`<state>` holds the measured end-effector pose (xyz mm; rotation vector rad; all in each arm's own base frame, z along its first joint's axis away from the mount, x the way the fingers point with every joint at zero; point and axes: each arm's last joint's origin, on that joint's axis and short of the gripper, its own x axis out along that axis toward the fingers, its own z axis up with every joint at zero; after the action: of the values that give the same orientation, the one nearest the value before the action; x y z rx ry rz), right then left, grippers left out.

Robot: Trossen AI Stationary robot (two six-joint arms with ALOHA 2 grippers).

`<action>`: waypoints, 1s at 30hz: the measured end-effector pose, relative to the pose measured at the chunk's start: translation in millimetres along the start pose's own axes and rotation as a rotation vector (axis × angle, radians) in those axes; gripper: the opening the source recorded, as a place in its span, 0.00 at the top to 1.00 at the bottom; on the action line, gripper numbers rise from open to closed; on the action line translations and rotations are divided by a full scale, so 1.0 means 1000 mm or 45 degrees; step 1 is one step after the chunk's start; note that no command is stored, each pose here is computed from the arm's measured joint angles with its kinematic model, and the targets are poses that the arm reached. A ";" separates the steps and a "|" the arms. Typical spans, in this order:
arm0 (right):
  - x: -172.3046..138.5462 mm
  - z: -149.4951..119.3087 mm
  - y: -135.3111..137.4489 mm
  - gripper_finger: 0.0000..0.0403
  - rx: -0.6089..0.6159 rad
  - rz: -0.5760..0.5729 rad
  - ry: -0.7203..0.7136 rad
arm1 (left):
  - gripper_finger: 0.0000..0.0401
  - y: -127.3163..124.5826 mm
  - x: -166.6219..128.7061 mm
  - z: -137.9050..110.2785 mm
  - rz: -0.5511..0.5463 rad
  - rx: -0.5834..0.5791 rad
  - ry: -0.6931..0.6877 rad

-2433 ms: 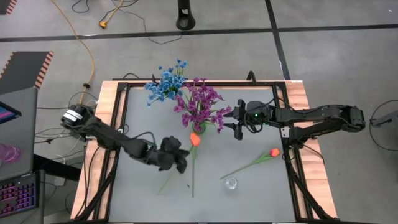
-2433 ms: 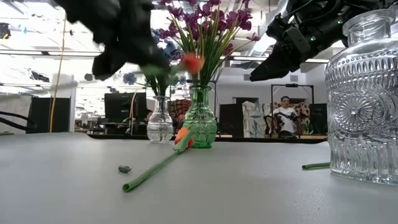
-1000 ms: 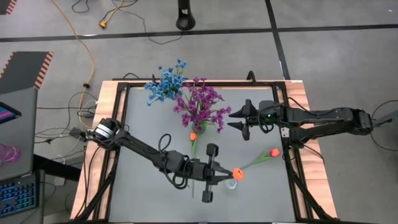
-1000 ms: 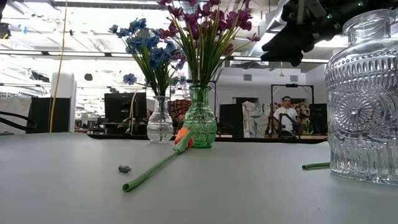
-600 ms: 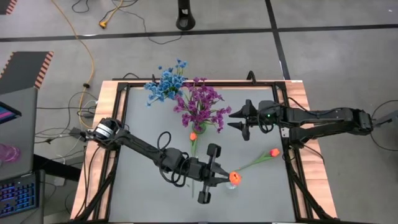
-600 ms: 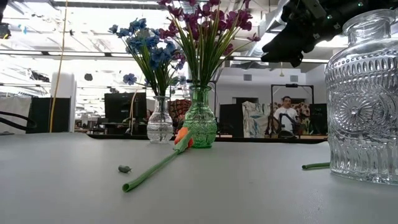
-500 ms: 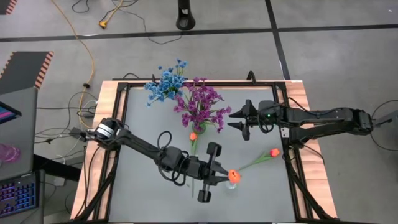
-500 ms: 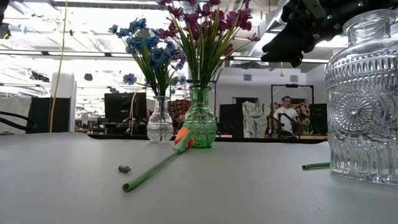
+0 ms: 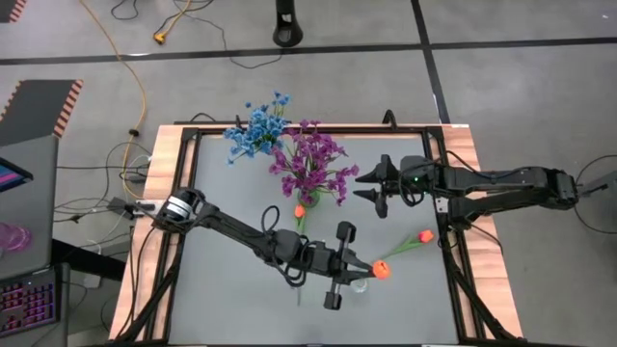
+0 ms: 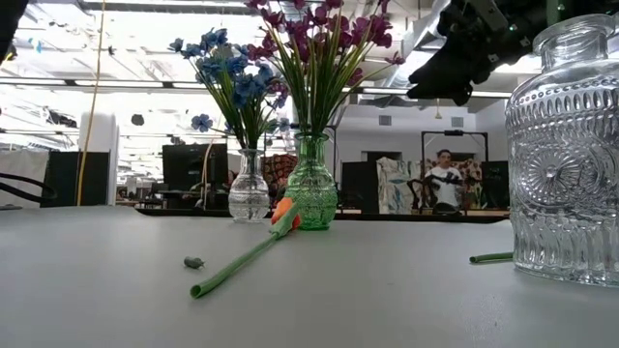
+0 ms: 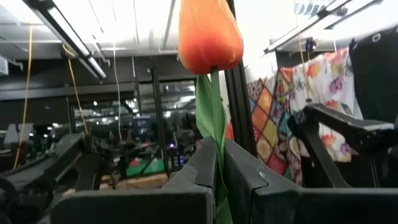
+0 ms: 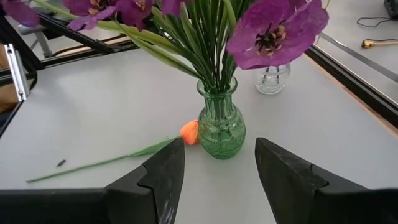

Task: Sort flowers into vase by color
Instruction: Put the top orange flower into the bottom transparent vase

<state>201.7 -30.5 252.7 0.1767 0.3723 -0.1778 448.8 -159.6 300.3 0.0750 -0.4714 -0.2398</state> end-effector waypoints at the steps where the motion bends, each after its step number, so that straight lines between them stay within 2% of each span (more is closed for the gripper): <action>1: 0.000 0.000 0.000 0.44 0.000 -0.001 0.004 | 1.00 0.000 0.000 0.000 0.000 -0.001 0.002; 10: 0.000 -0.001 0.000 0.44 0.000 -0.004 0.020 | 1.00 -0.001 -0.001 -0.015 0.008 0.018 0.200; 17: 0.000 -0.002 0.000 0.44 0.000 -0.005 0.021 | 0.98 0.000 -0.003 -0.022 0.115 -0.032 0.306; 24: 0.000 -0.002 0.000 0.44 0.001 -0.005 0.022 | 0.78 0.001 -0.004 -0.025 0.160 -0.076 0.356; 30: -0.004 -0.002 -0.001 0.44 0.001 -0.006 0.030 | 0.64 0.002 -0.008 -0.015 0.166 -0.065 0.531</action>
<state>197.2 -30.1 252.3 0.1790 0.3961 -0.1806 449.7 -155.4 283.7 0.0427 -0.0542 -0.1034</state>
